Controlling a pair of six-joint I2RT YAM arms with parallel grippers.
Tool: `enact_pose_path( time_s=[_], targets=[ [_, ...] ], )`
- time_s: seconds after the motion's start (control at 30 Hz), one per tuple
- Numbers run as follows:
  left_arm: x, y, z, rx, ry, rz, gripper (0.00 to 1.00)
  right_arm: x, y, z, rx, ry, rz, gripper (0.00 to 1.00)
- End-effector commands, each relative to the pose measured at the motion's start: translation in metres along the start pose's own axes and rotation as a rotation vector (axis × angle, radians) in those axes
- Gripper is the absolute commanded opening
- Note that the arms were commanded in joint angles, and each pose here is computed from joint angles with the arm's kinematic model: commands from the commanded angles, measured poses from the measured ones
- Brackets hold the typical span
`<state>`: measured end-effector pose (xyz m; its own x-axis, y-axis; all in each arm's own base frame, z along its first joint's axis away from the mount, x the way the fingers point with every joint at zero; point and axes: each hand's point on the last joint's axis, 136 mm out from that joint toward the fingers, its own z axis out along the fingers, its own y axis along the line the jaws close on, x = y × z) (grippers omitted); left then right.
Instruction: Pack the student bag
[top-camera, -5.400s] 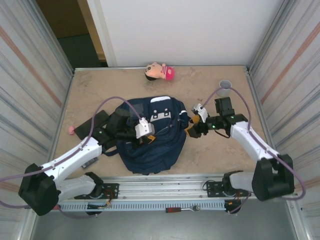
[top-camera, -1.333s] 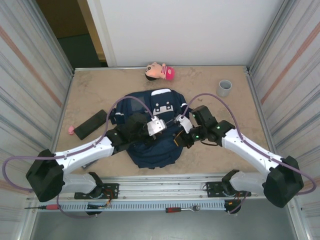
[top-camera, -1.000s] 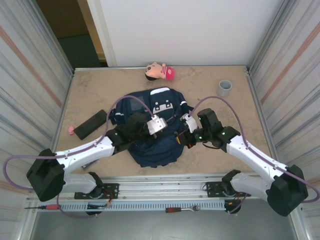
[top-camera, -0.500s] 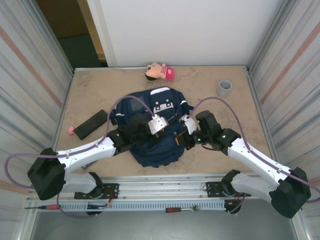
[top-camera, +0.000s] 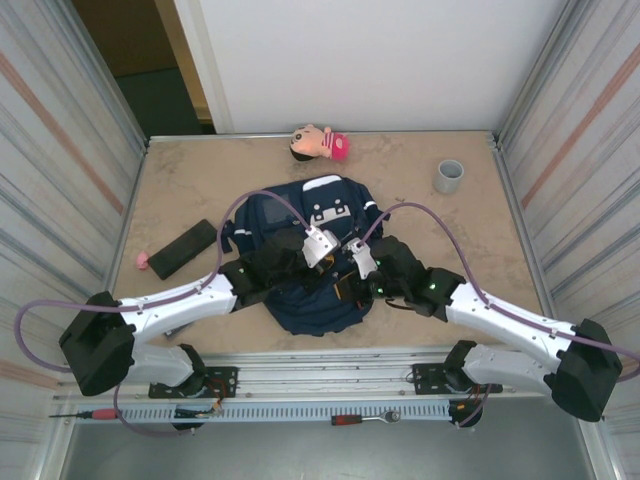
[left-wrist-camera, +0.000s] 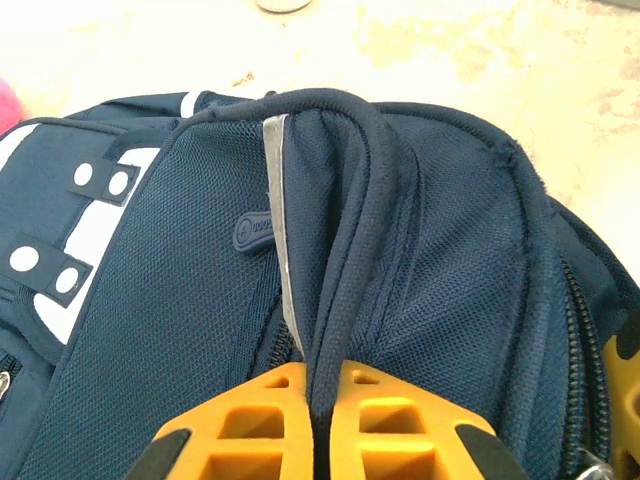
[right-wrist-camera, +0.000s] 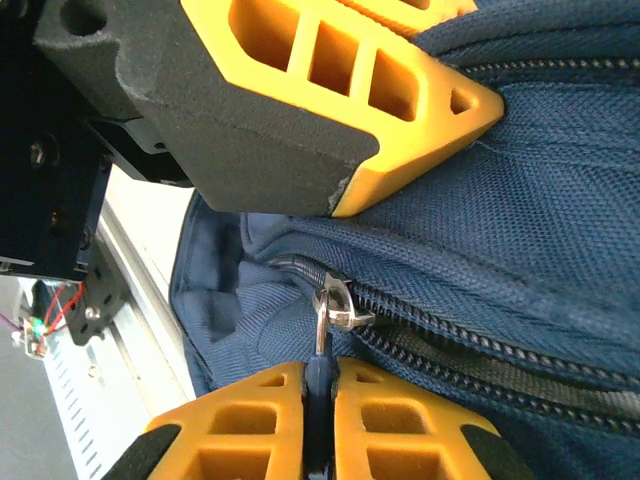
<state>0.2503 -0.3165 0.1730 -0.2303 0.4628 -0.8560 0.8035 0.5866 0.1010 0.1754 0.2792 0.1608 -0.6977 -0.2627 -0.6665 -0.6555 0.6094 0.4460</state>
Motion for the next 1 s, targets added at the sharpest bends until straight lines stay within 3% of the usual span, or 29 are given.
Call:
enact_pose_path(
  time_s=[0.0, 0.17, 0.6, 0.7, 0.9, 0.97],
  targets=[
    [-0.064, 0.013, -0.016, -0.052, -0.215, -0.029, 0.00, -0.006, 0.013, -0.009, -0.069, -0.034, 0.031, 0.00],
    [-0.059, 0.007, -0.017, -0.021, -0.211, -0.072, 0.00, -0.007, 0.003, -0.008, -0.037, -0.056, 0.071, 0.00],
    [-0.093, 0.012, -0.020, -0.005, -0.349, -0.253, 0.00, -0.006, 0.039, 0.019, -0.163, -0.051, 0.078, 0.00],
    [-0.091, 0.012, -0.020, -0.012, -0.348, -0.238, 0.00, -0.006, 0.038, 0.018, -0.154, -0.057, 0.076, 0.00],
    [-0.076, 0.013, -0.026, -0.032, -0.304, -0.142, 0.00, -0.017, 0.015, -0.007, -0.057, -0.112, 0.178, 0.33],
    [-0.072, 0.012, -0.027, -0.024, -0.291, -0.115, 0.00, -0.028, 0.012, -0.027, -0.064, -0.155, 0.225, 0.36]
  ],
)
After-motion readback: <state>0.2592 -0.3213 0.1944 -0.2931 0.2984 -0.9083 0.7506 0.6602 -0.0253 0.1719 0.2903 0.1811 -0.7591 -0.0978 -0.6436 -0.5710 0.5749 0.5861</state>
